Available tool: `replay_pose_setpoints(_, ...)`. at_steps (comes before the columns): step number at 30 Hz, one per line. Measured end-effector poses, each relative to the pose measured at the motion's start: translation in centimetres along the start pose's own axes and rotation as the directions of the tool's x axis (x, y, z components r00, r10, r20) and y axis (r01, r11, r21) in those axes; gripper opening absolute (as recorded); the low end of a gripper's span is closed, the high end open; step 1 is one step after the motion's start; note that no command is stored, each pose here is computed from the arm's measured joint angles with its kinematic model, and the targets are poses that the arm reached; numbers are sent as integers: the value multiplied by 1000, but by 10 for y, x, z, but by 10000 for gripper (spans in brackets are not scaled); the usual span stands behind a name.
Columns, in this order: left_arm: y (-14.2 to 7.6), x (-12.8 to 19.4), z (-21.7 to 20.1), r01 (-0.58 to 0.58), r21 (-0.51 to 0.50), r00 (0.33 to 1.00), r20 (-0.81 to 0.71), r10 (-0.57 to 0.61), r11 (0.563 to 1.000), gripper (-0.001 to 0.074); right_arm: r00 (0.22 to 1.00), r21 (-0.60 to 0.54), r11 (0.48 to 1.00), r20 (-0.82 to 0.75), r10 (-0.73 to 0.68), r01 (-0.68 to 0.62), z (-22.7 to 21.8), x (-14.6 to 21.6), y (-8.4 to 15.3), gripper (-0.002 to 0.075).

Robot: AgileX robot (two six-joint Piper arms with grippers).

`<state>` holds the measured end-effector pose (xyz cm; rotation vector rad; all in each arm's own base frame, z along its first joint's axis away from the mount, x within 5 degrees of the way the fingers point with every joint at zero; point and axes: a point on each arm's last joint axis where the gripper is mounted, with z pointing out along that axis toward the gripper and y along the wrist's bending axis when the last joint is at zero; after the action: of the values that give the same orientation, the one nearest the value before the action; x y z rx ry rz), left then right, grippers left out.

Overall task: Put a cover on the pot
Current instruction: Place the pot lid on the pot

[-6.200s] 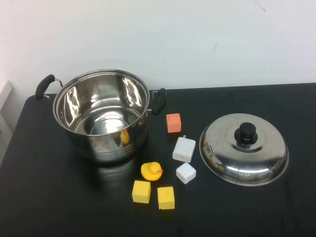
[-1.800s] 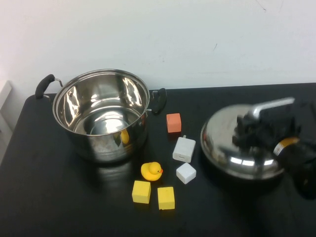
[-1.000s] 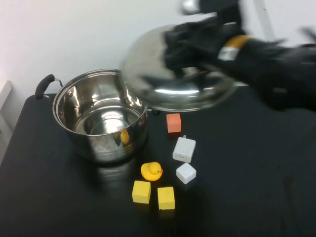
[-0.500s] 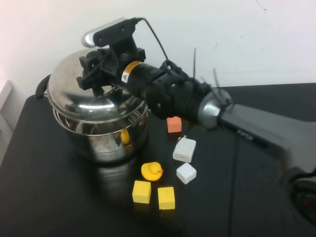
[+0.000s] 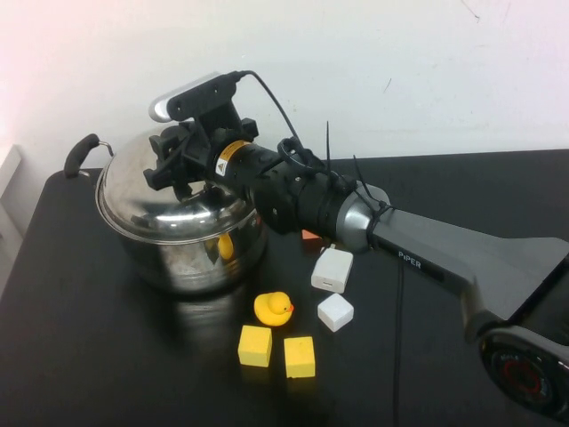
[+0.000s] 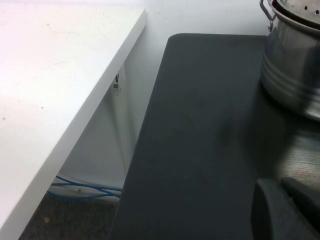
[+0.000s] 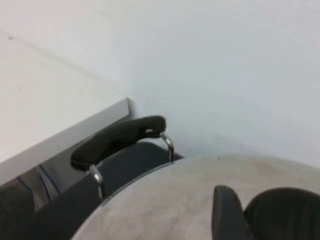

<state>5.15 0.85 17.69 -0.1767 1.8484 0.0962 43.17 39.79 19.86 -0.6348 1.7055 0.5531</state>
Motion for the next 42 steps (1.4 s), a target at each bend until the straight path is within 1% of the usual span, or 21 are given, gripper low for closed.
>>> replay_pose_setpoints(7,0,0,0,0,0,1000,0,0,1000,-2,1000,9,1000,9,-4,4,1,0,-5,342)
replay_pose_setpoints(16,0,0,0,0,0,1000,0,0,1000,-2,998,10,1000,60,-5,5,4,1,-6,342)
replay_pose_setpoints(24,0,0,0,0,0,1000,0,0,1000,-2,998,10,1000,59,-3,3,4,3,-6,342)
replay_pose_setpoints(28,0,0,0,0,0,1000,0,0,1000,-1,998,5,1000,66,-4,4,4,3,-2,342)
replay_pose_setpoints(32,0,0,0,0,0,1000,0,0,1000,-1,996,0,1000,93,-5,5,8,10,1,342)
replay_pose_setpoints(34,0,0,0,0,0,1000,0,0,1000,-1,996,1,1000,90,-5,5,10,16,1,342)
replay_pose_setpoints(42,0,0,0,0,0,1000,0,0,1000,-1,996,3,1000,89,-22,22,10,16,1,342)
